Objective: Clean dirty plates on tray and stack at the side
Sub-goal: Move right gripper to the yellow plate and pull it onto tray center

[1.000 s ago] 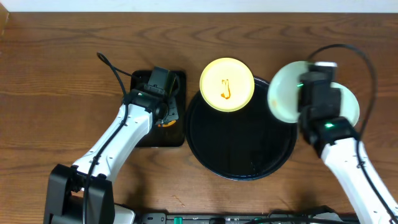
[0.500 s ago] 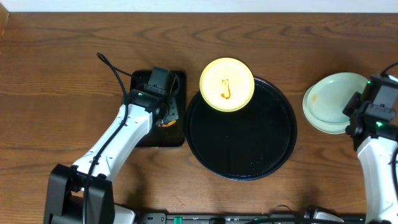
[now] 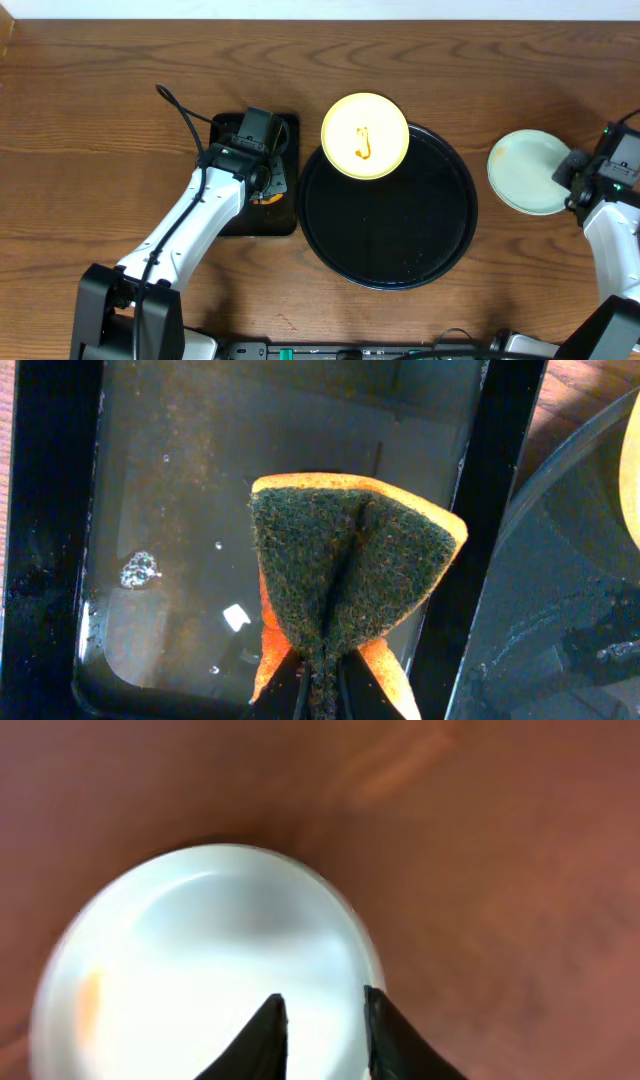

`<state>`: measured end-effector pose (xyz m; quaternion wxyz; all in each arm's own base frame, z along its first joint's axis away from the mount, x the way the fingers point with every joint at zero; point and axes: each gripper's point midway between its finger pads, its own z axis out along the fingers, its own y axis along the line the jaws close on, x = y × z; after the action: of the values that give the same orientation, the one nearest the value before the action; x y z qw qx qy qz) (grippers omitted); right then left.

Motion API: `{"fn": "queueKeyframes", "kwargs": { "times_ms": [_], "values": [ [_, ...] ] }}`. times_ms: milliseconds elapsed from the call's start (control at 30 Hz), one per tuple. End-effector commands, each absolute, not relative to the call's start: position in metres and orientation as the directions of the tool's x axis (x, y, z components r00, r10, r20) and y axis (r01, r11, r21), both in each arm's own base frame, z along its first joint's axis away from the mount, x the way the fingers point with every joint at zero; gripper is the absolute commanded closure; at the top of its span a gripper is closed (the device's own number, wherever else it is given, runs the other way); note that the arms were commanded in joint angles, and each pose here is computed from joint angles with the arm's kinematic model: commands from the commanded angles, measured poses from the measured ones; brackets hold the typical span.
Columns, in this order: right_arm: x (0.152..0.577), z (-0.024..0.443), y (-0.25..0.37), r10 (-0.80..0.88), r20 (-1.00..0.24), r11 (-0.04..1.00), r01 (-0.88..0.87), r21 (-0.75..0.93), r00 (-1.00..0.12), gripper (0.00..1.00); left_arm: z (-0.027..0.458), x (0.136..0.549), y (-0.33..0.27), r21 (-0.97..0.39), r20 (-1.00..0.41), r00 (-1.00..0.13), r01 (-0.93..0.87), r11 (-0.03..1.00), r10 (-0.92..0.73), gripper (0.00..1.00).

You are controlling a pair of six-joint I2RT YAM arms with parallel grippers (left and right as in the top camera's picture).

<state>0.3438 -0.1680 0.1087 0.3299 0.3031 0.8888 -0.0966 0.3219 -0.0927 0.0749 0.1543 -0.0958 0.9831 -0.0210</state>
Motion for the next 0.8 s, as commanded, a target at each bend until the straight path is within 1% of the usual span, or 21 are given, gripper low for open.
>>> {"fn": "queueKeyframes", "kwargs": {
  "times_ms": [0, 67, 200, 267, 367, 400, 500, 633, 767],
  "values": [
    [0.371, 0.128, -0.127, 0.450, -0.649, 0.881, 0.423, 0.212, -0.613, 0.73, 0.070, 0.320, -0.090, -0.054, -0.289, -0.940, -0.173, 0.983, -0.182, 0.92],
    [0.381, 0.135, -0.099, 0.435, -0.638, 0.900, 0.316, 0.298, -0.635, 0.73, 0.070, 0.320, -0.090, -0.053, -0.289, -0.940, -0.174, 0.983, -0.182, 0.92],
    [0.388, 0.149, -0.049, 0.363, -0.618, 0.916, 0.144, 0.375, -0.697, 0.71, 0.070, 0.320, -0.090, -0.054, -0.289, -0.940, -0.173, 0.983, -0.182, 0.92],
    [0.388, 0.157, -0.031, 0.312, -0.612, 0.926, 0.088, 0.367, -0.727, 0.70, 0.070, 0.320, -0.090, -0.054, -0.289, -0.940, -0.173, 0.983, -0.182, 0.92],
    [0.390, 0.174, -0.004, 0.182, -0.632, 0.949, -0.032, 0.312, -0.753, 0.56, 0.070, 0.320, -0.090, -0.053, -0.289, -0.940, -0.173, 0.983, -0.182, 0.91],
    [0.390, 0.179, 0.005, 0.142, -0.637, 0.953, -0.070, 0.296, -0.757, 0.55, 0.070, 0.320, -0.090, -0.053, -0.289, -0.940, -0.173, 0.983, -0.182, 0.91],
    [0.393, 0.190, 0.028, 0.055, -0.644, 0.951, -0.156, 0.266, -0.763, 0.55, 0.070, 0.320, -0.090, -0.053, -0.289, -0.940, -0.173, 0.983, -0.182, 0.91],
    [0.400, 0.191, 0.053, -0.026, -0.635, 0.939, -0.237, 0.251, -0.772, 0.55, 0.070, 0.320, -0.089, -0.053, -0.290, -0.940, -0.173, 0.984, -0.181, 0.91],
    [0.407, 0.181, 0.073, -0.069, -0.583, 0.925, -0.271, 0.267, -0.809, 0.54, 0.072, 0.324, -0.091, -0.054, -0.307, -0.938, -0.149, 0.987, -0.158, 0.91]
  ]
}}
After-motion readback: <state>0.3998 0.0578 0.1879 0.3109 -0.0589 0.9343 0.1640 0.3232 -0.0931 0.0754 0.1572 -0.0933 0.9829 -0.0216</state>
